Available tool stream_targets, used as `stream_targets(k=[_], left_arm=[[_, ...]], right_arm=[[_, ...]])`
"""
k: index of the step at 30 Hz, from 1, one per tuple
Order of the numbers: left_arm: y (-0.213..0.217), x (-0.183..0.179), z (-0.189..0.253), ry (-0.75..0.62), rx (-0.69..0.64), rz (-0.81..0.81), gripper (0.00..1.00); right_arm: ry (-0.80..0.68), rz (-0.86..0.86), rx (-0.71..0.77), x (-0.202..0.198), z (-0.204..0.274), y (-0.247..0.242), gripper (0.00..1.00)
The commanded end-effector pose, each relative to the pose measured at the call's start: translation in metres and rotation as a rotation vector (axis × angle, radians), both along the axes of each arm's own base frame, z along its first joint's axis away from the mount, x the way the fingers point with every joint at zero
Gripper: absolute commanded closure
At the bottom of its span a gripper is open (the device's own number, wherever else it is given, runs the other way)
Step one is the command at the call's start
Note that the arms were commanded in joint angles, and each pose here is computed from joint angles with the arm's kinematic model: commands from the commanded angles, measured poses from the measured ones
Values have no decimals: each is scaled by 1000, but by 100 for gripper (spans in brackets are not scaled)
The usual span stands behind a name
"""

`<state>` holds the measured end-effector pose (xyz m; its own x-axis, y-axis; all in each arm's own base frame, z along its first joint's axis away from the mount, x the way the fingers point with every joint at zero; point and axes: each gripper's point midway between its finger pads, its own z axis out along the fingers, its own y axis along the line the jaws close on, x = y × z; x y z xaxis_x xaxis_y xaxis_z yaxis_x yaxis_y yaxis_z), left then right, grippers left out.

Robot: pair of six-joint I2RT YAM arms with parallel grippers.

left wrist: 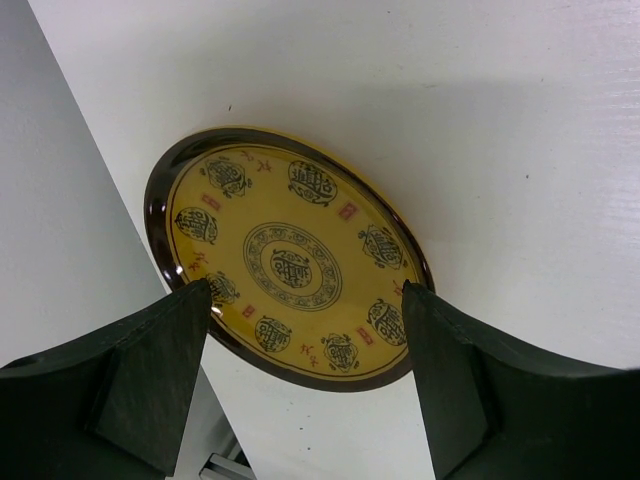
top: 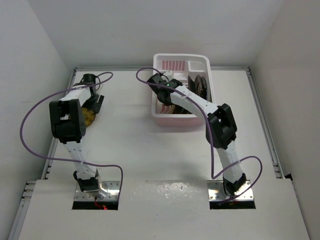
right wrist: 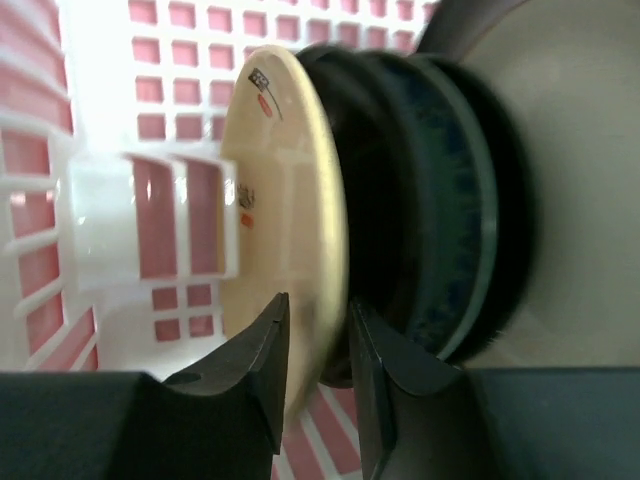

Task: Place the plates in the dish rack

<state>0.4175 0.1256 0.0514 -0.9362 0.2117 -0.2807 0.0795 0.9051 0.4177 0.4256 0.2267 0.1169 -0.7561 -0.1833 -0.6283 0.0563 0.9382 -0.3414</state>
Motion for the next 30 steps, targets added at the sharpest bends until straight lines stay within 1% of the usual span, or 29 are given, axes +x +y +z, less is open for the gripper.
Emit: stream_targets(k=[1, 3, 5, 6, 7, 9, 10, 11, 12, 14, 15, 17, 21, 24, 27, 28, 29, 30], left_arm=[[5, 7, 15, -55, 7, 22, 19], [9, 6, 15, -55, 8, 31, 19], [9, 6, 15, -55, 8, 31, 19], [13, 4, 15, -55, 8, 42, 19], [13, 4, 15, -59, 4, 51, 19], [17, 3, 8, -46, -22, 72, 21], [17, 3, 7, -46, -22, 72, 22], [16, 5, 4, -45, -33, 67, 23], [20, 7, 4, -46, -33, 76, 26], [8, 13, 1, -55, -103, 44, 31], [2, 13, -1, -50, -135, 30, 31], [-15, 20, 15, -109, -224, -6, 32], [-42, 18, 33, -151, -310, -64, 32], [-43, 13, 34, -139, -289, -71, 31], [-29, 1, 10, -52, -230, -3, 29], [-30, -4, -5, -4, -238, 3, 29], [-27, -8, -11, 12, -246, 28, 29], [-31, -8, -15, 19, -268, 21, 29]], right_arm=[[32, 42, 37, -2, -8, 13, 70], [27, 36, 27, -3, -4, 8, 69], [20, 47, 33, -7, 4, 8, 63], [10, 51, 35, -6, 7, 7, 59], [11, 62, 40, -7, 10, 8, 52], [-16, 94, 74, -5, 24, 13, 43], [-9, 113, 81, -7, 22, 17, 34], [-11, 139, 77, -8, 25, 20, 31], [-26, 173, 104, -7, 33, 27, 29], [-40, 197, 109, -7, 41, 31, 26], [-42, 205, 120, -8, 46, 32, 26], [-60, 212, 132, -7, 59, 34, 24], [-75, 245, 139, -9, 74, 32, 23], [-76, 236, 154, -11, 82, 24, 22], [-26, 232, 173, -19, 70, 17, 22], [-11, 244, 191, -22, 71, 18, 22], [3, 249, 184, -24, 71, 15, 22], [0, 247, 183, -24, 73, 13, 22]])
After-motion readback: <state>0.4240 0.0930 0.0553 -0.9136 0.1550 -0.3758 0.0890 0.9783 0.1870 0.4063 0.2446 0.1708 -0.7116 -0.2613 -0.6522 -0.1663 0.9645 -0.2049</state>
